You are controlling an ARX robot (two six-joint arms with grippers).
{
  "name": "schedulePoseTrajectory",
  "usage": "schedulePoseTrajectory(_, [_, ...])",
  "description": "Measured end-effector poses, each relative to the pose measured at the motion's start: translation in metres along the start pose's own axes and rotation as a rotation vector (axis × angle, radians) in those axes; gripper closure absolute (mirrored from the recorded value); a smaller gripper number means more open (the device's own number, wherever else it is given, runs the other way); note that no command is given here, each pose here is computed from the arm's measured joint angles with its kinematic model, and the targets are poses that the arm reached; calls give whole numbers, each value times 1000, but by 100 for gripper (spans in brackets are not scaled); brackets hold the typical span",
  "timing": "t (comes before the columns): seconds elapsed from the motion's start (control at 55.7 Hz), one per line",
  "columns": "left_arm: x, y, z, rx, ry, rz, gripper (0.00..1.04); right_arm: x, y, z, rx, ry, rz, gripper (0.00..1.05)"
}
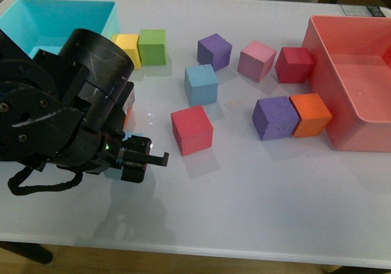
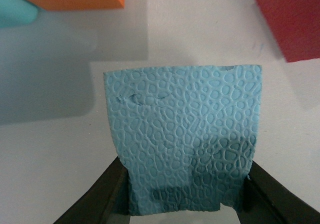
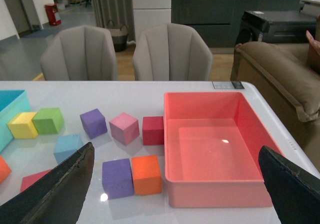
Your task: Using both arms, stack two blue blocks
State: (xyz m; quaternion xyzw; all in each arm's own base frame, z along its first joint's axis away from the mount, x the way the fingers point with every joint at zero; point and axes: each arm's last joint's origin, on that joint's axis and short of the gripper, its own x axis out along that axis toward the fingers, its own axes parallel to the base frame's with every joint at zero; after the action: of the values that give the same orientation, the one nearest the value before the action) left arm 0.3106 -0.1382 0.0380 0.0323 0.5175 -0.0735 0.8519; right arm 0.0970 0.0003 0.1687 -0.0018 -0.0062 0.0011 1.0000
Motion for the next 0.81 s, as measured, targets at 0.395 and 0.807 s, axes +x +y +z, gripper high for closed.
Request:
schedulePoseTrajectory(0.395, [-55,-24,69,56,-167,-40,65,0,0,0,0,0,0,9])
schedulePoseTrajectory(0.807, [-40,-67,121,223,-202,-78,66,0,0,0,0,0,0,9])
